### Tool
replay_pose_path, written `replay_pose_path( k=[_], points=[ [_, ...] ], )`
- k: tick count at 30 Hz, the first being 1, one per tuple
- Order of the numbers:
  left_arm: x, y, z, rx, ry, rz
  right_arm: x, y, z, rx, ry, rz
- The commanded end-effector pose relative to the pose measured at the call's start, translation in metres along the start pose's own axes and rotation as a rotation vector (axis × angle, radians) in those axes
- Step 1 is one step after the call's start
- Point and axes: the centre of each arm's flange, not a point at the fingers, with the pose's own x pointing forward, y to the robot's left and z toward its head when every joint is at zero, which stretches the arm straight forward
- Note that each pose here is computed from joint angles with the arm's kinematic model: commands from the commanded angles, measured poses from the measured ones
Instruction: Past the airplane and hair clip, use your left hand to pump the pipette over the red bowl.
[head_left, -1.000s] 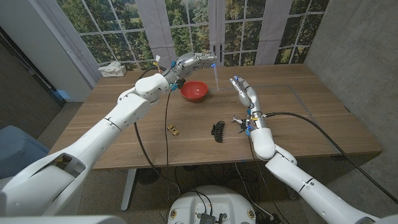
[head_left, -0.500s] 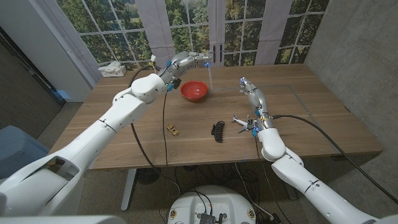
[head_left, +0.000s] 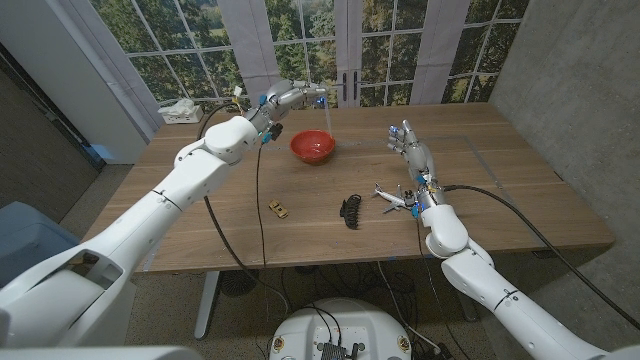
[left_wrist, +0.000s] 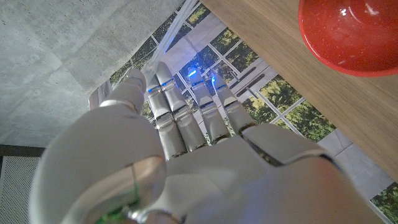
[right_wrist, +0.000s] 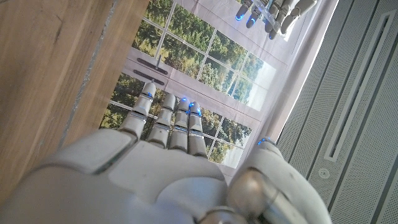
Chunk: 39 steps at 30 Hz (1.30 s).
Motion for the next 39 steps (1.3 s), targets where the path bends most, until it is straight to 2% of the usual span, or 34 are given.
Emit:
replay_pose_path(
  k=[1,12,25,33,39],
  points=[
    [-0.001,0.021,-0.004,0.053,0.005,0.067,-0.002,-0.012,0.002,0.078,0.033,0.026],
    [0.000,0.032,-0.003,0.110,0.014,0.108,-0.009,-0.021,-0.001,0.086,0.063,0.019],
    [0.001,0.043,0.001,0.171,0.022,0.143,-0.009,-0.017,0.001,0.112,0.062,0.034],
    [-0.002,0.052,-0.003,0.192,0.041,0.172,-0.010,-0.018,0.006,0.117,0.046,0.025],
    [-0.002,0.057,-0.004,0.216,0.053,0.188,-0.009,-0.017,0.006,0.159,0.053,0.046]
  ],
)
